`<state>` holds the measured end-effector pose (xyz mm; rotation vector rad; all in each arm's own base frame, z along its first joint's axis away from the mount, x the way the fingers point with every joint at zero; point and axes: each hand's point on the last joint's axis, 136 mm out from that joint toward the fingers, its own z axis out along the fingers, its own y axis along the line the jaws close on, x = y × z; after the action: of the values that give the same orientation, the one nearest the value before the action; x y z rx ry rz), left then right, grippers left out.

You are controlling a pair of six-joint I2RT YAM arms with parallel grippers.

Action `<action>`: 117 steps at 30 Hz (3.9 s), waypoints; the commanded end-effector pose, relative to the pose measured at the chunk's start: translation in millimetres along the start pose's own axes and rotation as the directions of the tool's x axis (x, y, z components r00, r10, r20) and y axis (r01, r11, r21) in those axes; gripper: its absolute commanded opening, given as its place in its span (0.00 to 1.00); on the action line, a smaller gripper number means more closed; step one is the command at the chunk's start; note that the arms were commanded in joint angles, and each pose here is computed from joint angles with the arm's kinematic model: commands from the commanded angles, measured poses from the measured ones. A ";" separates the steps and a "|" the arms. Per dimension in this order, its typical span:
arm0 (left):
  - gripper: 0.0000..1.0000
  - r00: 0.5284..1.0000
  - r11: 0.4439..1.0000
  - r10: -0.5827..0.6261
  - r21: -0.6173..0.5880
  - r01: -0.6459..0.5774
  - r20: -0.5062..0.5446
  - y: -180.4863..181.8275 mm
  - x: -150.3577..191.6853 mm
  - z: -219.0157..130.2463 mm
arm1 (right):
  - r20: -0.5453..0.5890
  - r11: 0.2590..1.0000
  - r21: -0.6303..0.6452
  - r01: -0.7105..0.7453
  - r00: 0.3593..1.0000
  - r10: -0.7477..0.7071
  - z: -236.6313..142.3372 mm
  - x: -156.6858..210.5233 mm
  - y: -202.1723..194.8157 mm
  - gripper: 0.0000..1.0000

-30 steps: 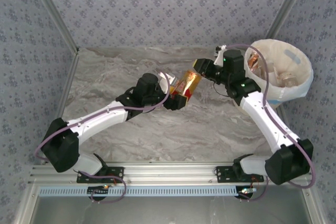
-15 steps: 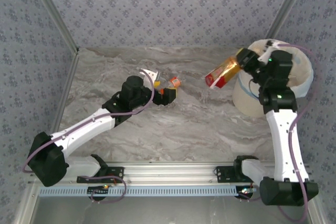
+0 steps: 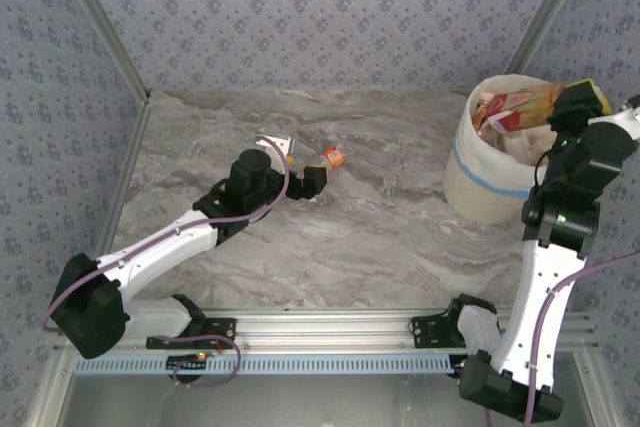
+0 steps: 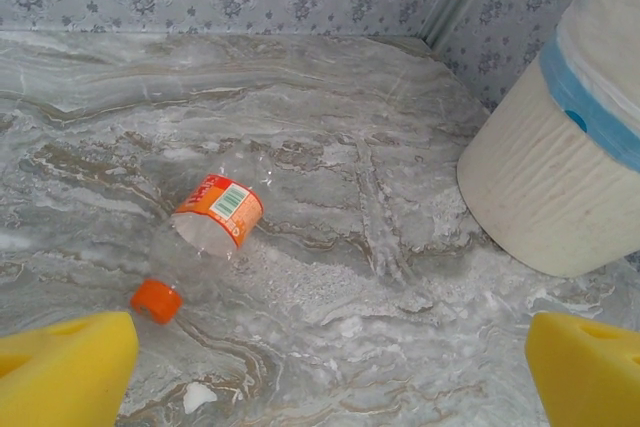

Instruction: Put the plastic bottles in the bin

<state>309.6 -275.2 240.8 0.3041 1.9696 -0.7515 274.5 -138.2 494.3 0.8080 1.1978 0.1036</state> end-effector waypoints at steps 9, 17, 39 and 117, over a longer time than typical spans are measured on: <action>1.00 1.000 1.000 -0.019 -0.002 0.019 0.006 1.8 -5.2 4.1 | 0.165 0.975 0.163 -0.151 0.978 0.124 48.6 31.9 -88.6 0.03; 0.99 1.000 1.000 -0.030 -0.004 0.030 -0.003 2.7 -2.1 8.0 | 0.185 0.976 0.070 -0.208 0.964 0.192 73.6 39.5 -83.8 0.06; 0.99 0.999 0.998 -0.055 -0.041 0.055 0.003 14.0 7.2 1.9 | -0.328 0.903 0.347 0.254 0.935 -0.137 78.6 94.5 -119.3 0.86; 1.00 0.895 0.752 -0.446 -0.544 0.371 -0.007 154.0 74.1 -25.6 | -0.930 0.854 -0.258 0.452 0.125 -0.347 -127.7 606.6 58.2 0.98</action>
<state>330.4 -150.8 125.2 -0.4246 2.3311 -0.4237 434.0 251.8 35.1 0.3658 2.6611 0.1012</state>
